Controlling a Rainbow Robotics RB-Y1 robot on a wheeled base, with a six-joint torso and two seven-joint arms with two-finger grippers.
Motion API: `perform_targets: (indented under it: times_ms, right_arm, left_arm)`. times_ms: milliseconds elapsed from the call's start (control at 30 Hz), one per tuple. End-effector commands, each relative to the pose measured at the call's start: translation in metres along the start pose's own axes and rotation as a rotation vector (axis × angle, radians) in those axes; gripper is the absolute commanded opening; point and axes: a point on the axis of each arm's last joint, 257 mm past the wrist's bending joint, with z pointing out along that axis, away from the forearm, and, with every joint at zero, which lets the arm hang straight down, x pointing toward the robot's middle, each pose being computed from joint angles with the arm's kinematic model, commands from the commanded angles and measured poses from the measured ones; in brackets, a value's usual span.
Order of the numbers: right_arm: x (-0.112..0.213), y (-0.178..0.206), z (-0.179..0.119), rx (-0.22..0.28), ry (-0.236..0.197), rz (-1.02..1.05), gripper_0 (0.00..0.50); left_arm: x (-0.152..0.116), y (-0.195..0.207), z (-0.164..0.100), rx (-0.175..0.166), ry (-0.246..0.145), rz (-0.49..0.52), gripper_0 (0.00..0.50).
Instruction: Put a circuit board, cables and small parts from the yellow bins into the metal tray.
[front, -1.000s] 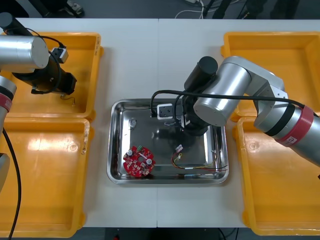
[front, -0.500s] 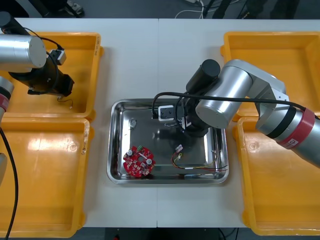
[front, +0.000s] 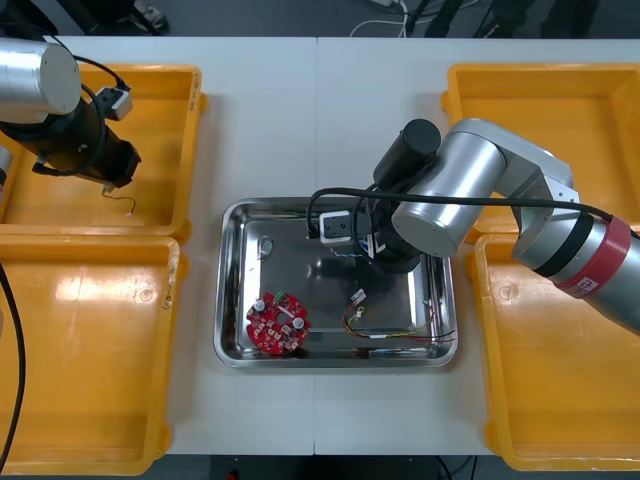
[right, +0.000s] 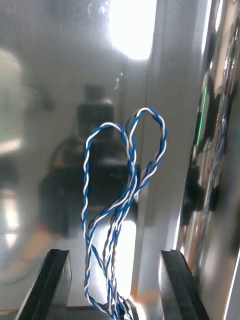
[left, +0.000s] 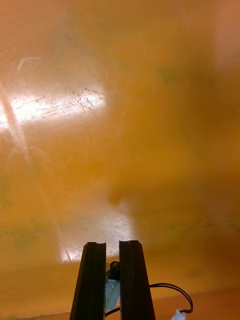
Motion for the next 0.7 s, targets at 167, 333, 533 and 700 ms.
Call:
perform_targets:
  times_ms: [167, 333, 533, 700]
  right_arm:
    - [0.008, 0.003, -0.018, 0.016, 0.052, -0.044, 0.500]
    - [0.011, 0.001, -0.038, 0.014, 0.077, -0.024, 0.500]
    - [0.017, 0.002, -0.065, -0.016, 0.094, 0.082, 0.500]
    - [0.024, 0.000, -0.093, -0.013, 0.116, 0.227, 0.500]
  left_arm:
    - [-0.020, 0.022, -0.028, -0.034, -0.062, 0.067, 0.000]
    - [-0.016, 0.023, -0.022, -0.034, -0.065, 0.060, 0.000]
    - [-0.011, 0.024, -0.006, -0.032, -0.094, 0.052, 0.000]
    - [-0.009, 0.021, 0.001, -0.034, -0.097, 0.057, 0.000]
